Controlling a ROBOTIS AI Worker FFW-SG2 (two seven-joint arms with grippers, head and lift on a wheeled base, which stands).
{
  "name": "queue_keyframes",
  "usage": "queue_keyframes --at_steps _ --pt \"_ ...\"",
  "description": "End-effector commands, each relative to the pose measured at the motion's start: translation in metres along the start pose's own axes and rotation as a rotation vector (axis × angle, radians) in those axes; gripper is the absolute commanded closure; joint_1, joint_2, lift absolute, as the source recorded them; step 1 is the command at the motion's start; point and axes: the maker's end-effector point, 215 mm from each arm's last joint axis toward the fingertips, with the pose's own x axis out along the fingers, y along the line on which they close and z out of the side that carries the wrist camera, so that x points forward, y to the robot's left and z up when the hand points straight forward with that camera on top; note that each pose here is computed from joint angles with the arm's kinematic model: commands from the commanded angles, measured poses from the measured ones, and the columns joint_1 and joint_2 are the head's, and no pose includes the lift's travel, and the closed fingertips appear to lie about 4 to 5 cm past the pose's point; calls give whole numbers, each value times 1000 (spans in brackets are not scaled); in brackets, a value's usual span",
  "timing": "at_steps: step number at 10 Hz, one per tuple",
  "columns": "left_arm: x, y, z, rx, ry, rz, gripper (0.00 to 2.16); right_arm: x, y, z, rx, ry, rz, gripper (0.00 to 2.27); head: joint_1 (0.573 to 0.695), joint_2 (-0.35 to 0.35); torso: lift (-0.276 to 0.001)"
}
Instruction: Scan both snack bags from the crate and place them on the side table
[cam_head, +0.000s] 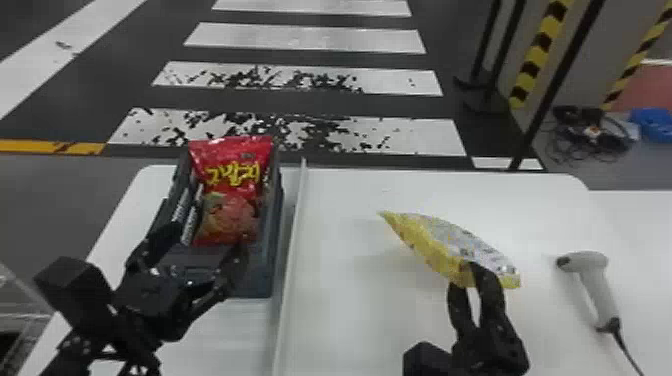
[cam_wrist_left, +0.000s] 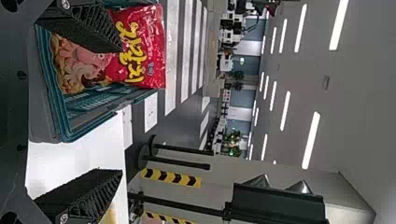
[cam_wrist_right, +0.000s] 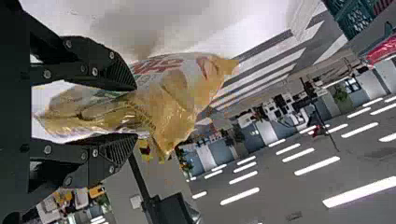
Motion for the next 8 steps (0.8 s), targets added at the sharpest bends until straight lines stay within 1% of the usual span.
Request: queue_keyframes --at_steps 1,2,3,4,5,6,7,8 --pt "0 0 0 0 -1 0 76 -3 6 -3 10 27 54 26 695 -10 -95" --pt "0 1 0 3 -7 -1 76 -7 18 2 29 12 100 39 695 -10 -95" --pt "0 2 0 4 -9 1 76 -13 26 11 110 -4 162 39 695 -2 -95" --pt "0 3 0 4 -14 2 76 -15 29 12 188 18 238 39 695 6 -95" --pt "0 3 0 5 -17 0 76 -16 30 -1 234 79 307 39 695 23 -95" --pt "0 3 2 7 -25 0 76 -13 27 -11 303 120 371 39 695 27 -95" --pt "0 3 2 7 -25 0 76 -7 25 -22 374 153 431 39 695 14 -95" --pt "0 3 1 7 -23 0 76 9 14 -29 452 164 450 39 695 7 -95"
